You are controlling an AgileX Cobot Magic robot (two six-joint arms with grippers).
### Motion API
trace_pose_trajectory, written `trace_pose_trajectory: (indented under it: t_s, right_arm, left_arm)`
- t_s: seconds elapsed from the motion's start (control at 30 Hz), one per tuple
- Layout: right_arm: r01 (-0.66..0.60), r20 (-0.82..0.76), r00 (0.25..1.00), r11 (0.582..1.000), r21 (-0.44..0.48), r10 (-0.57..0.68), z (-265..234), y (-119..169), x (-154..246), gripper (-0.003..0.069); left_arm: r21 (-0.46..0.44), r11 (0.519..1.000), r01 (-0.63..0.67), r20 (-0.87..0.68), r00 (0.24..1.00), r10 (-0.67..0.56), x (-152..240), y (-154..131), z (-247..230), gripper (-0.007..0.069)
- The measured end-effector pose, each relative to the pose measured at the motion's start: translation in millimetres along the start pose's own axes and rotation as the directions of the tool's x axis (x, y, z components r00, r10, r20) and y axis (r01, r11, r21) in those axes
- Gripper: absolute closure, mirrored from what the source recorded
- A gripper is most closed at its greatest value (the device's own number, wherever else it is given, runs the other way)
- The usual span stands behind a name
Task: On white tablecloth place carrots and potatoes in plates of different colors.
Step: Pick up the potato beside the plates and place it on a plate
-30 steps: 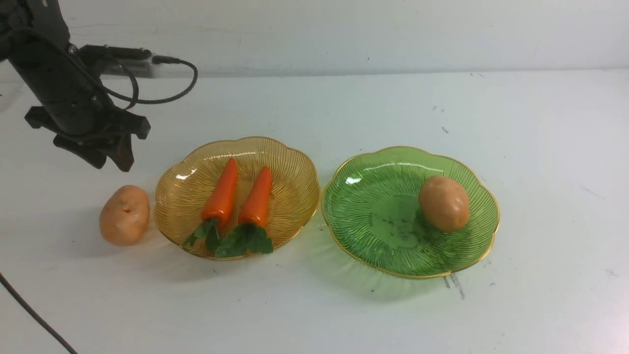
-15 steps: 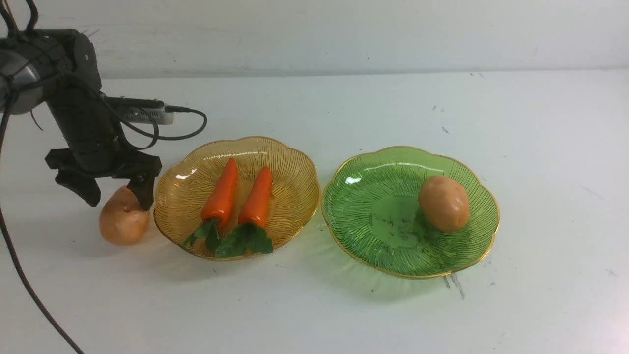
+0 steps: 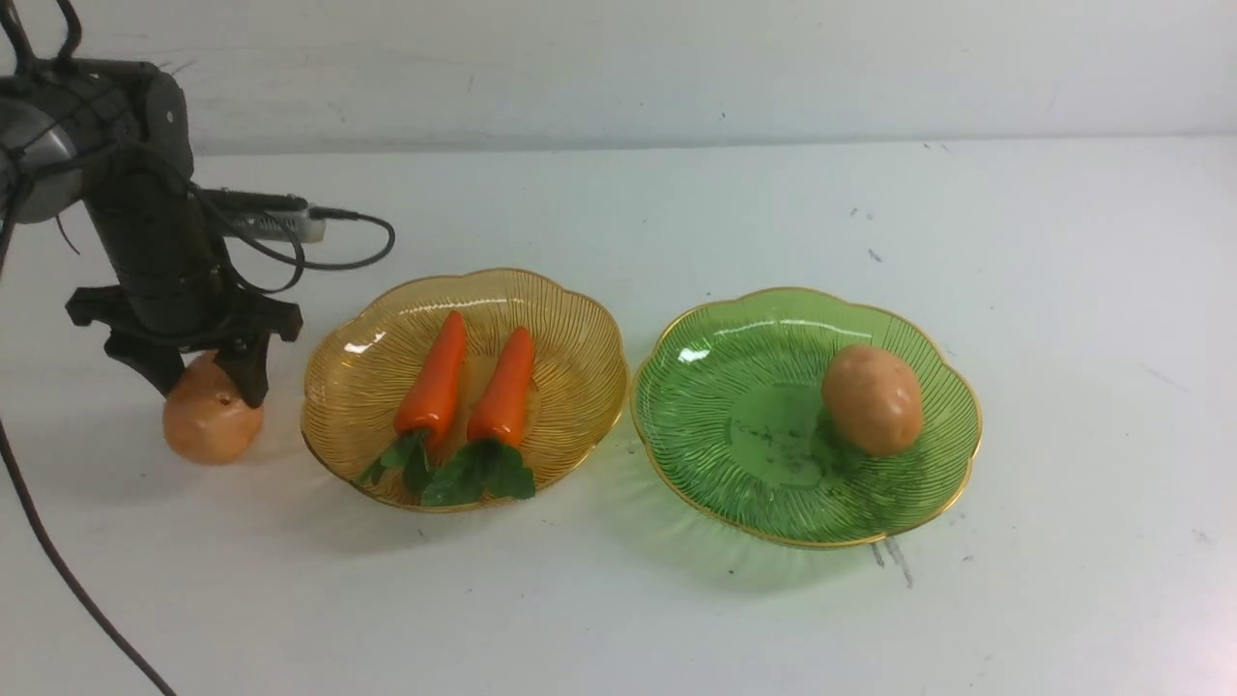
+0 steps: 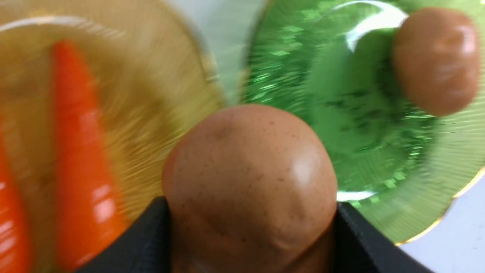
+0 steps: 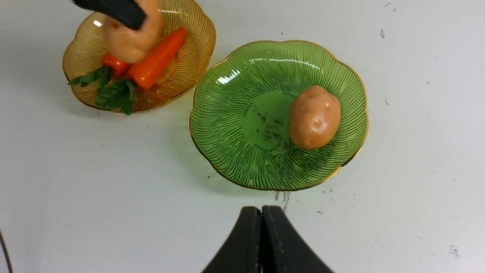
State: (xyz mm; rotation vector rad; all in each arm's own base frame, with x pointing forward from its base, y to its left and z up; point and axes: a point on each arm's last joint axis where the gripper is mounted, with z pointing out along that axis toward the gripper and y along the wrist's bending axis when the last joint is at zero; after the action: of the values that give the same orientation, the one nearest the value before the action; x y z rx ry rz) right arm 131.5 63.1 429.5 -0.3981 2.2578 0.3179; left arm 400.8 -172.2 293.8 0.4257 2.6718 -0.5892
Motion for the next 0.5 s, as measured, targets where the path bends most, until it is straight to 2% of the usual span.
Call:
trace_pose_trajectory:
  t_s: [0.2, 0.33, 0.5]
  right_arm:
    - [0.000, -0.014, 1.000, 1.000, 0.000, 0.000, 0.0, 0.0, 1.2, 0.0674]
    - [0.000, -0.023, 1.000, 1.000, 0.001, 0.000, 0.0, -0.1, 2.1, 0.0674]
    - [0.000, -0.029, 1.000, 1.000, 0.001, 0.000, 0.0, -0.1, 2.7, 0.0674]
  left_arm:
    - [0.067, 0.987, -0.145, 0.063, 0.988, 0.141, 5.9, -67.2, 60.8, 0.0214]
    - [0.066, 0.977, -0.204, 0.076, 0.977, 0.199, 12.7, -86.1, 89.7, 0.0211]
    - [0.052, 0.973, -0.226, 0.059, 0.973, 0.223, 18.5, -88.4, 111.1, 0.0160]
